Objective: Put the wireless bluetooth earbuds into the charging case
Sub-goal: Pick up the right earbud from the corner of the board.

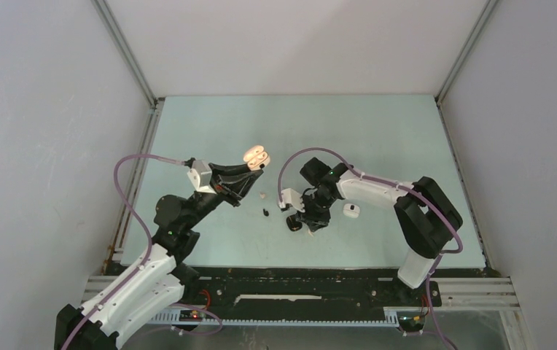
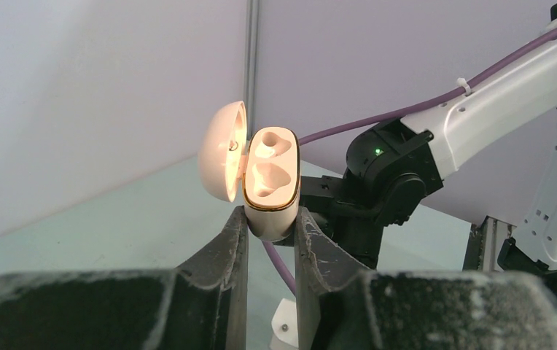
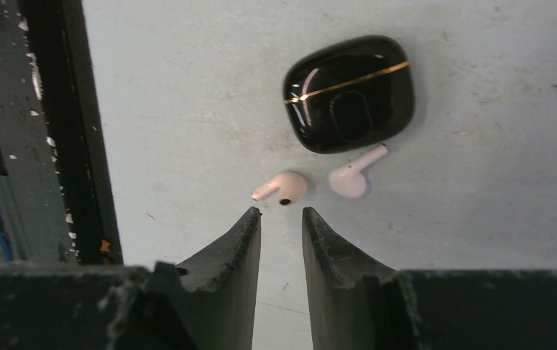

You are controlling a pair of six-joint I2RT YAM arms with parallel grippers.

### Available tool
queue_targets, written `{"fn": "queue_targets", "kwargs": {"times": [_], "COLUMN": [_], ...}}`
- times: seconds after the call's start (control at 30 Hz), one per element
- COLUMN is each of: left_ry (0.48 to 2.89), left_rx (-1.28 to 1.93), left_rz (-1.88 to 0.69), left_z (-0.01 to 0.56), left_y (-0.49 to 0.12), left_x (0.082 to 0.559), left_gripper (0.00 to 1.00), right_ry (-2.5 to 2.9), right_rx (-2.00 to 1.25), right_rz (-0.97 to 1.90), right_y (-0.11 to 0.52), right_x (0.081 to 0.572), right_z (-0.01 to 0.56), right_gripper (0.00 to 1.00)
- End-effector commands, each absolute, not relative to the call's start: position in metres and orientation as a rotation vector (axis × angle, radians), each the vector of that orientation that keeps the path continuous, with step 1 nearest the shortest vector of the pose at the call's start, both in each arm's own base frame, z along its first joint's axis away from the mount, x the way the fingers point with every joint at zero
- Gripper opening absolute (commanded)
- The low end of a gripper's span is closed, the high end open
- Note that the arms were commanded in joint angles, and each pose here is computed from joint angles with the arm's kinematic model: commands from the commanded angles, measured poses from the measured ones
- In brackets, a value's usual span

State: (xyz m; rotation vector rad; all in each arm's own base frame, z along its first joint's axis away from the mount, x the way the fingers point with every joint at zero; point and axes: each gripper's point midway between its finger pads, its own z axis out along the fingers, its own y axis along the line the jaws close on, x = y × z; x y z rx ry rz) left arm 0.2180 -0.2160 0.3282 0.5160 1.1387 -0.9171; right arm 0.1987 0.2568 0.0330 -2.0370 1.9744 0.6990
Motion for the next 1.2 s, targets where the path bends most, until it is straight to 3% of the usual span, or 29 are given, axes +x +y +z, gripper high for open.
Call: {"fn": "queue_targets", "kwargs": {"times": [0.0, 1.17], "left_ry": [1.098, 1.103], "left_rx": [0.492, 0.495], "left_rz": [-0.911, -0.919], "left_z": [0.341, 0.341], "left_y": [-0.212, -0.213], "left_x": [0.219, 0.218], "left_gripper": [0.01, 0.02], "right_ry": [1.963, 1.876], "right_rx": [-2.028, -2.169], "right_rz": [0.730, 0.619], "right_y": [0.266, 0.266], "right_x": [0.190, 0.196], "right_z": [0.048, 0.014], "right_gripper": [0.31, 0.31]}}
